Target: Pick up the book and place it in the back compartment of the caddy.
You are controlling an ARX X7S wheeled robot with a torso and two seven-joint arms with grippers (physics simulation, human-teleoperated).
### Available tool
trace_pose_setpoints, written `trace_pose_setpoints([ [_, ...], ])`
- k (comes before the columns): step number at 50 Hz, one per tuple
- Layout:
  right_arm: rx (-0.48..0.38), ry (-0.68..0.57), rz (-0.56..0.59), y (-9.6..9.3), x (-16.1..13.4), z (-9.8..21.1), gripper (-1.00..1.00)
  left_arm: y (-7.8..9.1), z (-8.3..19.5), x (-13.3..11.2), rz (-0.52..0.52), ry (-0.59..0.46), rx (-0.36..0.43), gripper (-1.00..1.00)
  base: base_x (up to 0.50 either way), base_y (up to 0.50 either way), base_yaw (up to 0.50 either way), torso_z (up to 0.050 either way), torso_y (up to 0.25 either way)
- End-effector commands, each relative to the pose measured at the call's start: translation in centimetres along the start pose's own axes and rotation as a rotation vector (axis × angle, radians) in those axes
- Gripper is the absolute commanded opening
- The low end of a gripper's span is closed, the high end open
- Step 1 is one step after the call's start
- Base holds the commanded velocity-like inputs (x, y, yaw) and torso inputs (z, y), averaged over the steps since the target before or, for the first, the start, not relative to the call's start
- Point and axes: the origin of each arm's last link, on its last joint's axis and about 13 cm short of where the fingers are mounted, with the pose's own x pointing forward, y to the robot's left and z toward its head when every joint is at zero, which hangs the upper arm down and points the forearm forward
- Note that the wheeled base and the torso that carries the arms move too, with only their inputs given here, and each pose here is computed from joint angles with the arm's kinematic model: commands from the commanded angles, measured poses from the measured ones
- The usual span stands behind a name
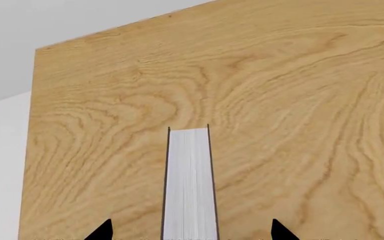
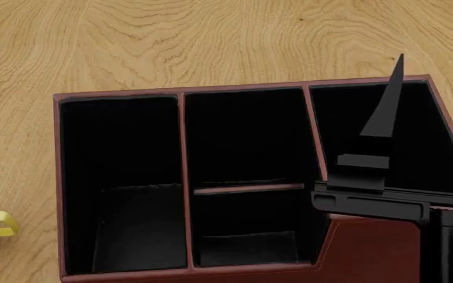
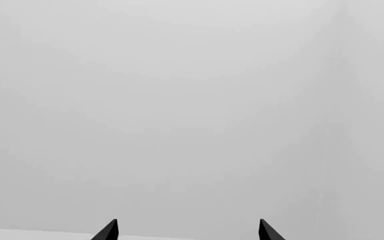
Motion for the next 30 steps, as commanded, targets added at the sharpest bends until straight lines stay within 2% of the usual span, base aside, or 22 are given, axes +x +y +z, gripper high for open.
trace_pose_setpoints([
  [1,0.000,0.001,0.001,0.1,0.1,0.0,1.00,-0.2,-0.7,0.7,0.011,0.023,0.016,1.00,0.00,0.00,0.00,0.000,0.000],
  [18,-0.001,-0.002,0.001,0.0,0.1,0.1,1.00,-0.1,-1.1,0.0,0.013,0.050,0.042,1.00,0.00,0.00,0.00,0.000,0.000],
  [30,-0.003,0.001,0.002,0.0,0.1,-0.1,1.00,-0.5,-2.5,1.2,0.006,0.066,0.071,1.00,0.00,0.00,0.00,0.000,0.000],
])
